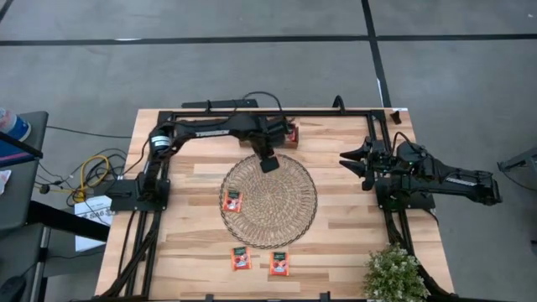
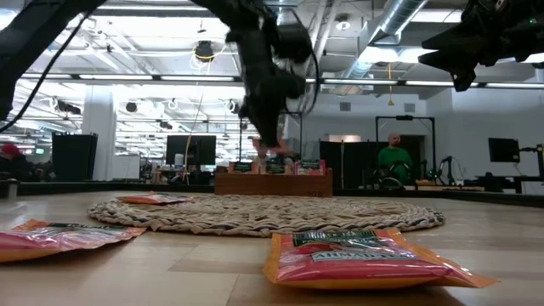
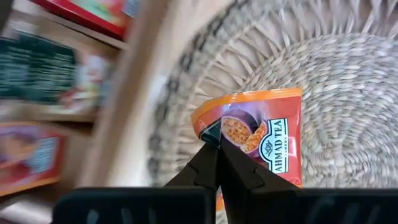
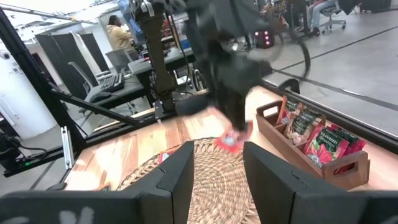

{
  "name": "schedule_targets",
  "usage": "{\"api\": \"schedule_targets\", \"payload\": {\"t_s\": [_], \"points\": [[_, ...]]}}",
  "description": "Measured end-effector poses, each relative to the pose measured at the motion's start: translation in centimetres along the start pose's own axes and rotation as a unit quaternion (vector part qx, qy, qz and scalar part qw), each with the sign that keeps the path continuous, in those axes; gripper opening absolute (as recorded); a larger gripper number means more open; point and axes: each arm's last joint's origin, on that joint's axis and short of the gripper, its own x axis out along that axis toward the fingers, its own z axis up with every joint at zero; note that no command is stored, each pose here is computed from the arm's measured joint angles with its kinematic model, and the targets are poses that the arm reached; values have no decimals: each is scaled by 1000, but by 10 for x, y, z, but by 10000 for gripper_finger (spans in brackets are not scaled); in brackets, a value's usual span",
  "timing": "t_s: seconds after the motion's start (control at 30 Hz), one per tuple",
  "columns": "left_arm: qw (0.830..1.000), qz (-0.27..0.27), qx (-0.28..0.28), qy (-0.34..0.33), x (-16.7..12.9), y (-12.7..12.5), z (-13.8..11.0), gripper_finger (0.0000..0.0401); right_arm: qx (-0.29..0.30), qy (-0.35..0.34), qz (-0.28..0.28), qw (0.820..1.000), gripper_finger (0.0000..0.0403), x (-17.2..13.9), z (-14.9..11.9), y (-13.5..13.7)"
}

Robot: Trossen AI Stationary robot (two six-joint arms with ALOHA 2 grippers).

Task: Pick & Place Tea
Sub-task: Put the orange tea bag into the left section of the wooden organizer

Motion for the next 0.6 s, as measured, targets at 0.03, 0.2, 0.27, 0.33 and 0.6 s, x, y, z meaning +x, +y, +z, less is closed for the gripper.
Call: {"api": "schedule_targets", "payload": {"t_s": [0.03,0.2,0.27,0.33,0.6], "points": [[1000,9,5,-5,-10,1,0,0,0,0,0,1000,130,0,0,0],[994,97,40,-35,-52,6,-3,0,0,0,0,1000,130,0,0,0],[987,145,58,-43,-65,9,-5,0,0,0,0,1000,130,0,0,0],[978,187,82,-44,-71,11,-5,0,0,-1,0,1000,130,0,0,0],[947,285,144,-24,-68,16,-5,0,5,-1,-1,1000,130,0,0,0]]}}
